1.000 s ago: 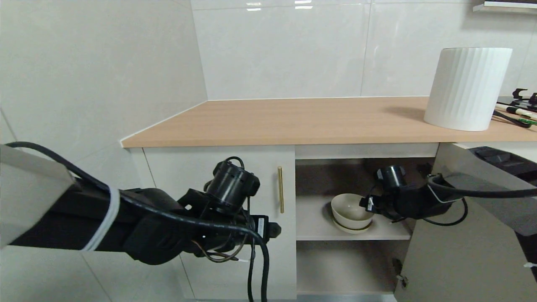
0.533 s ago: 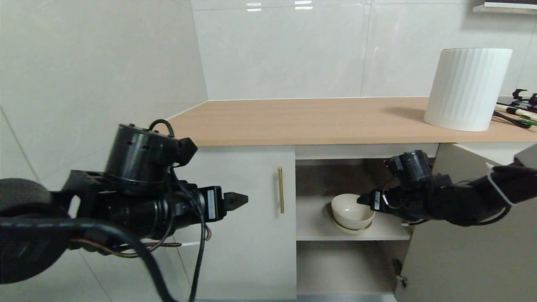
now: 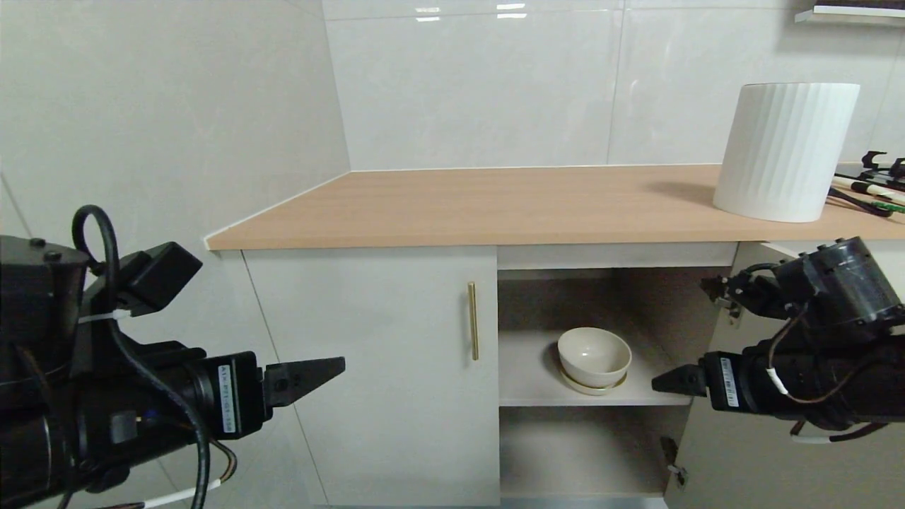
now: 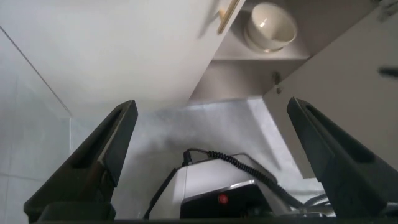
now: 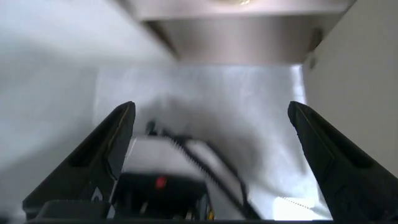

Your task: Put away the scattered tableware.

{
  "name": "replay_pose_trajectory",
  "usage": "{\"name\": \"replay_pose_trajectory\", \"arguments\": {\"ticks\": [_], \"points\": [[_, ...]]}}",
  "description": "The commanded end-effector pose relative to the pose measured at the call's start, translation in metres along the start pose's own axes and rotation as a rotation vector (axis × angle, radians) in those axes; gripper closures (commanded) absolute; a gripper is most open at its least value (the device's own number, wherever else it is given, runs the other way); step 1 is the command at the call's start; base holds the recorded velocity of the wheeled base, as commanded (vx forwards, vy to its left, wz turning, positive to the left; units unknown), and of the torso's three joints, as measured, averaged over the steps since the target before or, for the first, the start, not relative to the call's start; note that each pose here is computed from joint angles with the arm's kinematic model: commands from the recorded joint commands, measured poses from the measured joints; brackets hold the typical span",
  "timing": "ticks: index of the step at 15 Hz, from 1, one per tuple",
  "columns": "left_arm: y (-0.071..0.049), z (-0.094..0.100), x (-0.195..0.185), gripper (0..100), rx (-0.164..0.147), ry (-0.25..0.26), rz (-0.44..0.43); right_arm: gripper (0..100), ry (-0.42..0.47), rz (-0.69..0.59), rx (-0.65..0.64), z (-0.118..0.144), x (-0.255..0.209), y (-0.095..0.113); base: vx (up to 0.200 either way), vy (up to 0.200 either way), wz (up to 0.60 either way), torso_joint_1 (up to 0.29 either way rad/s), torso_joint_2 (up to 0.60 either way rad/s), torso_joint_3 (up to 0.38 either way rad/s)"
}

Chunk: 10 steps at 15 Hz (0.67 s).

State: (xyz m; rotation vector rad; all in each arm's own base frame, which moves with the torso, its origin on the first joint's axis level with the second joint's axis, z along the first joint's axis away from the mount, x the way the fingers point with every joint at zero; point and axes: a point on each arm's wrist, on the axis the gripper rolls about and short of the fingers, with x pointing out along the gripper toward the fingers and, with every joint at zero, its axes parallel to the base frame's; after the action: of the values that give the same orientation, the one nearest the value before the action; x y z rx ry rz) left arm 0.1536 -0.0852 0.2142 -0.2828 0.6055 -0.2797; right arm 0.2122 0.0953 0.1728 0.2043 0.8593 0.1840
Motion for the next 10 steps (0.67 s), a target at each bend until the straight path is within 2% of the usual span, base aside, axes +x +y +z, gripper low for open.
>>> {"name": "replay_pose_trajectory", "arguments": {"ticks": [1, 10], "points": [[0.002, -0.002, -0.009, 0, -0.004, -0.019, -0.007, 0, -0.054, 0.044, -0.006, -0.006, -0.026, -0.001, 0.0, 0.0, 0.0, 0.0, 0.0, 0.0], [0.003, -0.007, 0.002, 0, -0.005, 0.022, 0.016, 0, -0.054, 0.016, -0.009, -0.011, -0.027, -0.004, -0.2, 0.0, 0.0, 0.002, 0.0, 0.001]]}}
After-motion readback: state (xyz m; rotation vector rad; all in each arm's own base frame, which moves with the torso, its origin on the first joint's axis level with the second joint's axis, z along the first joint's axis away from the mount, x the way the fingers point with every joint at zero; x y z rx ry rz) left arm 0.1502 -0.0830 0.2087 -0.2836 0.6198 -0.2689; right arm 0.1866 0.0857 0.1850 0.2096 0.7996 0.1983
